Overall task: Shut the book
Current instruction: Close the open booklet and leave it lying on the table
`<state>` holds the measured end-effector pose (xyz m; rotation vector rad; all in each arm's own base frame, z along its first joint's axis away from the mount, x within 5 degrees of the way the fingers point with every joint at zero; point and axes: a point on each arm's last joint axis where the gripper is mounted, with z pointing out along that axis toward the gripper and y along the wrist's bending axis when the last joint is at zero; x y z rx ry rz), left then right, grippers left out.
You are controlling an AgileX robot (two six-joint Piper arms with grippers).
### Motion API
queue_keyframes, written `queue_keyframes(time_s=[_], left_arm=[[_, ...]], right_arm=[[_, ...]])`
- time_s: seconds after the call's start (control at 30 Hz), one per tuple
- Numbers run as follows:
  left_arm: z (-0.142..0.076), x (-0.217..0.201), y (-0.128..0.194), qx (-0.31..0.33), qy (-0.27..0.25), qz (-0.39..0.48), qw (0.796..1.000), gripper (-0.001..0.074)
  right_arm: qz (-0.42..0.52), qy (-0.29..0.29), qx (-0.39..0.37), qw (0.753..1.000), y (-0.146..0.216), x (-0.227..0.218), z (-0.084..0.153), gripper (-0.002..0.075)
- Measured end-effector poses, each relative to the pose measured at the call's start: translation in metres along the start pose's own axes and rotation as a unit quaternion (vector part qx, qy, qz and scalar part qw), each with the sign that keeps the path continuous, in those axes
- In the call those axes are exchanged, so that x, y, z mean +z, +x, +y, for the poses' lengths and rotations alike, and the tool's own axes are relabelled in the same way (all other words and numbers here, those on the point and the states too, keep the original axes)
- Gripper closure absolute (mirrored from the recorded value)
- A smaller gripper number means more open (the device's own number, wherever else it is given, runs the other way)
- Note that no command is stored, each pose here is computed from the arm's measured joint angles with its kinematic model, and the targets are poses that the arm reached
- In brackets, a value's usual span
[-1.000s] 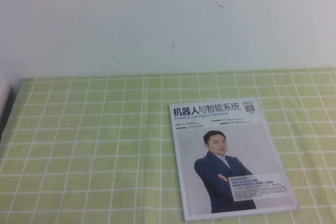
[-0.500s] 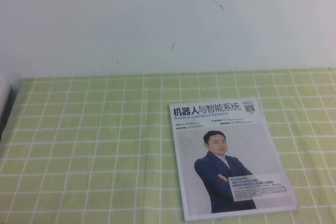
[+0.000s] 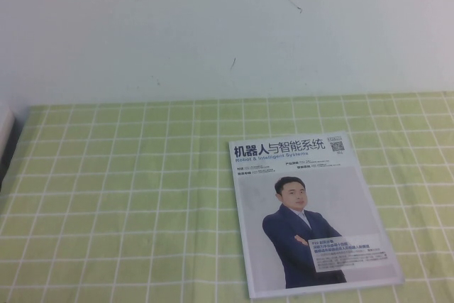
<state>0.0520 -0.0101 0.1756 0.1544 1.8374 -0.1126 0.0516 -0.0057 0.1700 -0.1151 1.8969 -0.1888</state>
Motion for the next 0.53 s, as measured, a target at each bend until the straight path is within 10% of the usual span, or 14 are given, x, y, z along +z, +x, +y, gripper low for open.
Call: queue_keyframes(time_s=[0.53], left_arm=[[0.0000,-0.0002,-0.0005,0.006,0.000,-0.001,1.000,0.0739]], right_arm=[[0.005,-0.005,0.019,1.000,0.0003,-0.0003,0.0008,0.0729]])
